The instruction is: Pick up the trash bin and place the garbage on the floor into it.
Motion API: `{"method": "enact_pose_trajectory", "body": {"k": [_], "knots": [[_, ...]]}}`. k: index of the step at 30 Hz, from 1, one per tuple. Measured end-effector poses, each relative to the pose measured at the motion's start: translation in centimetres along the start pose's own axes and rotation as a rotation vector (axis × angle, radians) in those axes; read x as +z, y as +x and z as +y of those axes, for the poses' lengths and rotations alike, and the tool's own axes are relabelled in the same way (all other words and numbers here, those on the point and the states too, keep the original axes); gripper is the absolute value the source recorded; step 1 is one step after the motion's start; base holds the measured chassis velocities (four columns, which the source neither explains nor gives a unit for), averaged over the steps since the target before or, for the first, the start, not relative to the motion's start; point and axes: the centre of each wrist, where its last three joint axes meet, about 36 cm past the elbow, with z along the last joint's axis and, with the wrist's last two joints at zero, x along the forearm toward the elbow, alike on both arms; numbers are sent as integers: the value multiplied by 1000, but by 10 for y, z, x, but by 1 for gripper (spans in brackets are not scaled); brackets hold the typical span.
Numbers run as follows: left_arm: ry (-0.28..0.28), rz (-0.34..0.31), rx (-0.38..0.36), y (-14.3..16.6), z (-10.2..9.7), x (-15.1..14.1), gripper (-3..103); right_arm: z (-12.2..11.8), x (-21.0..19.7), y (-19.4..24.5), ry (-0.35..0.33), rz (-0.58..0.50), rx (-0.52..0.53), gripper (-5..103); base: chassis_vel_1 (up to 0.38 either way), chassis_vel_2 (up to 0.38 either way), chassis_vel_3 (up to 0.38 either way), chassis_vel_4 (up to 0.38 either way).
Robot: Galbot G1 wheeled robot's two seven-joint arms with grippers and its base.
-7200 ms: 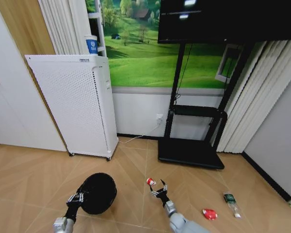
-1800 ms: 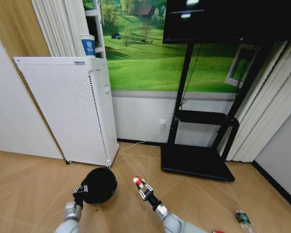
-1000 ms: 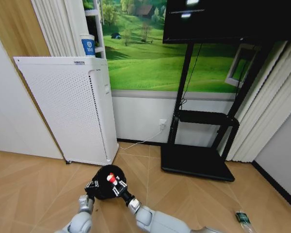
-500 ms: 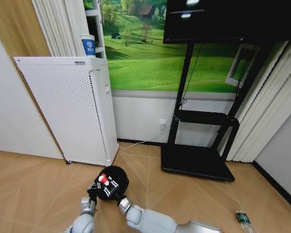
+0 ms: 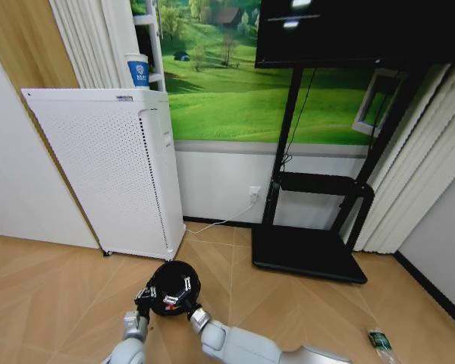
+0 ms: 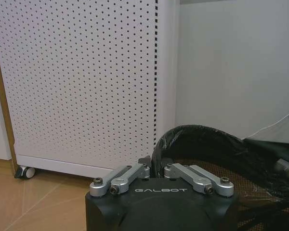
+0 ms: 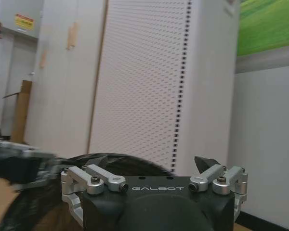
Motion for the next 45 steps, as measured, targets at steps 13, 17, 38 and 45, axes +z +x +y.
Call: {"method": "enact_pose_trajectory", "body": {"k": [13,17,38,45], "knots": [[-74,-51,-8,0,22,-15,7,-145,8,63,96,40,447,100,0,0,0,0],[-106,-74,-7,-6,28,-24,7,-189,12,110,151,83,522,100,0,0,0,0],[-122,-90,41,-6,23,-22,7,-208,12,177,184,97,615,100,0,0,0,0],[-112,-91,54,1,22,-16,7,-202,14,184,184,101,621,100,-55,-59,-50,-52]]}}
